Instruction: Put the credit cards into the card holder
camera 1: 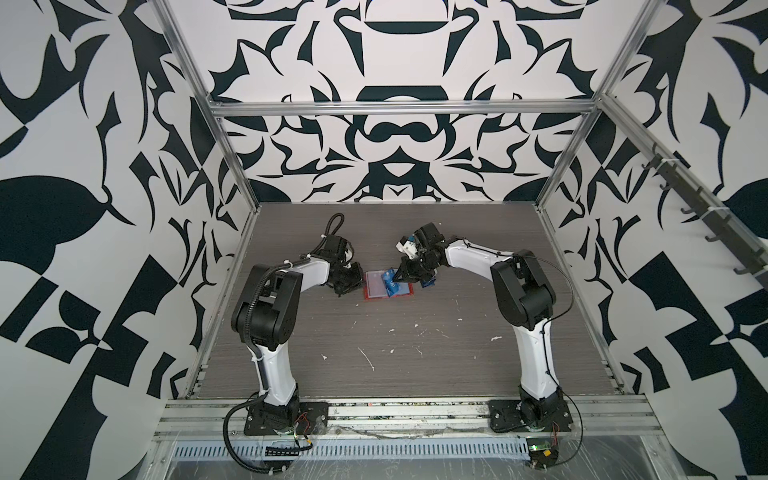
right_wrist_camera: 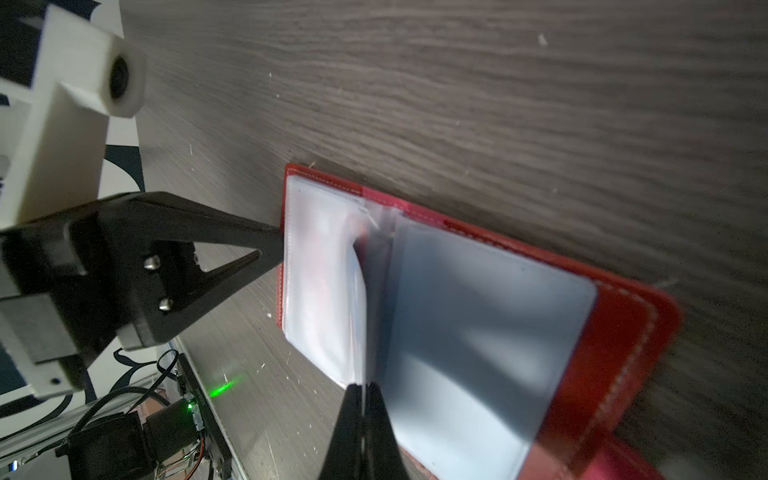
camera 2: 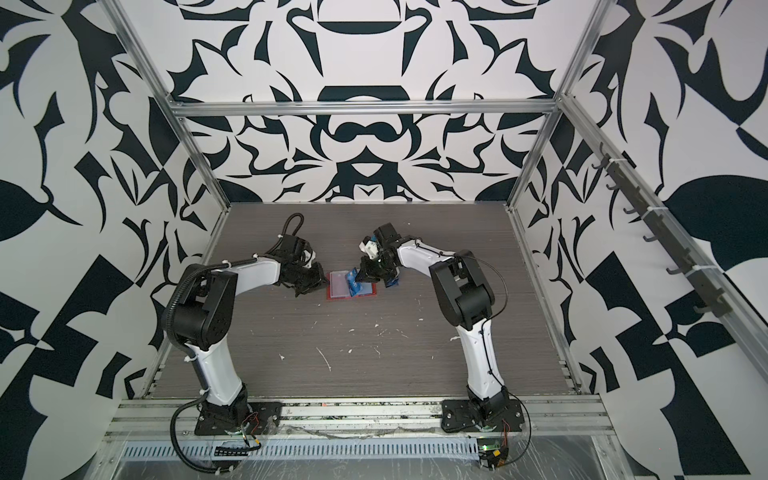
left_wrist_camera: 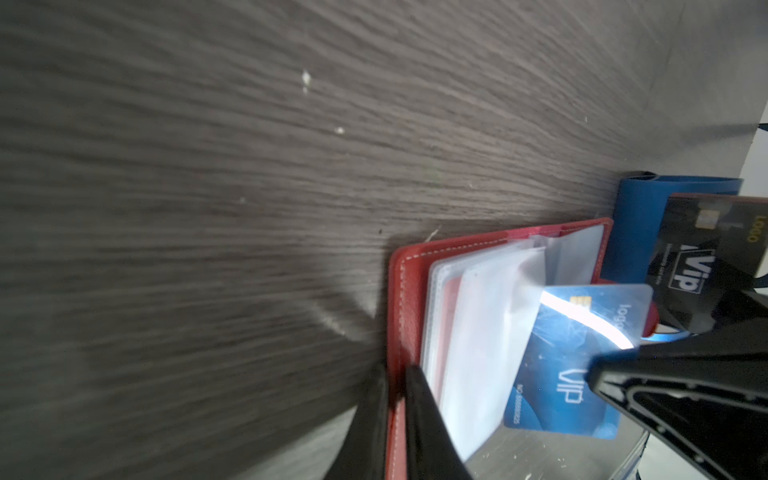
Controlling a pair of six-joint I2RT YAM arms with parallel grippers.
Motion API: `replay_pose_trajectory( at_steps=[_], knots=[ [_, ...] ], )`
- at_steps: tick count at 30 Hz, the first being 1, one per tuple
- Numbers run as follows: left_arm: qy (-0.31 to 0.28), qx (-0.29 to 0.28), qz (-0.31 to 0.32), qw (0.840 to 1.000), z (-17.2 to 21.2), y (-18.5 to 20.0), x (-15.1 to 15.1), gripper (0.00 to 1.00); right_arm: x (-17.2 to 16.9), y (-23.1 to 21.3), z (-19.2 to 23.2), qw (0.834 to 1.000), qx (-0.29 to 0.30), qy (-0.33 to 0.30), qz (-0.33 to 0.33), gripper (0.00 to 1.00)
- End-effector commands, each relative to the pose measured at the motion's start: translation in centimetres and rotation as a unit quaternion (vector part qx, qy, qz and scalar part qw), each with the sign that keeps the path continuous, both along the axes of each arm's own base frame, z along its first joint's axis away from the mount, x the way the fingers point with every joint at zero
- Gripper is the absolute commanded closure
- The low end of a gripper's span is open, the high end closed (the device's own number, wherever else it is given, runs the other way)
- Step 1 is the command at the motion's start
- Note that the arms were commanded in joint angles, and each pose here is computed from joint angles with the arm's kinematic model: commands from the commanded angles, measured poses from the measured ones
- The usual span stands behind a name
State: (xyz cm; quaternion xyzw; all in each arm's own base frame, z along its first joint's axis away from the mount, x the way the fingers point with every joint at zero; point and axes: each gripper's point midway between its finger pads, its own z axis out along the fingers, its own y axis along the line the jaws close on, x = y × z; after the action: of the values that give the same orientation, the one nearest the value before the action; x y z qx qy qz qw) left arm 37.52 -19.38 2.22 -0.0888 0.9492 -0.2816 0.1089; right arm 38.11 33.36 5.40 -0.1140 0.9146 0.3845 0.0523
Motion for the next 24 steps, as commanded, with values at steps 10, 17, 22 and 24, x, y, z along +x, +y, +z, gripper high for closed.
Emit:
replay_pose_trajectory(
  at_steps=[10,17,22,24],
  knots=[
    [0.061,0.048,0.006,0.997,-3.7,1.8,-2.4,0.86,1.7,0.9,0.8,1.000,0.016,-0.010,-0.011,1.00],
    [0.062,0.047,0.007,0.997,-3.7,1.8,-2.7,0.86,1.5,0.8,-0.2,1.000,0.012,-0.001,-0.013,1.00],
    [0.062,0.046,0.007,0.997,-3.7,1.8,-2.8,0.86,1.3,0.7,-0.9,1.000,0.008,0.003,-0.017,1.00],
    [0.062,0.045,0.007,0.997,-3.7,1.8,-2.9,0.87,1.2,0.5,-1.2,1.000,0.005,0.005,-0.018,1.00]
  ],
)
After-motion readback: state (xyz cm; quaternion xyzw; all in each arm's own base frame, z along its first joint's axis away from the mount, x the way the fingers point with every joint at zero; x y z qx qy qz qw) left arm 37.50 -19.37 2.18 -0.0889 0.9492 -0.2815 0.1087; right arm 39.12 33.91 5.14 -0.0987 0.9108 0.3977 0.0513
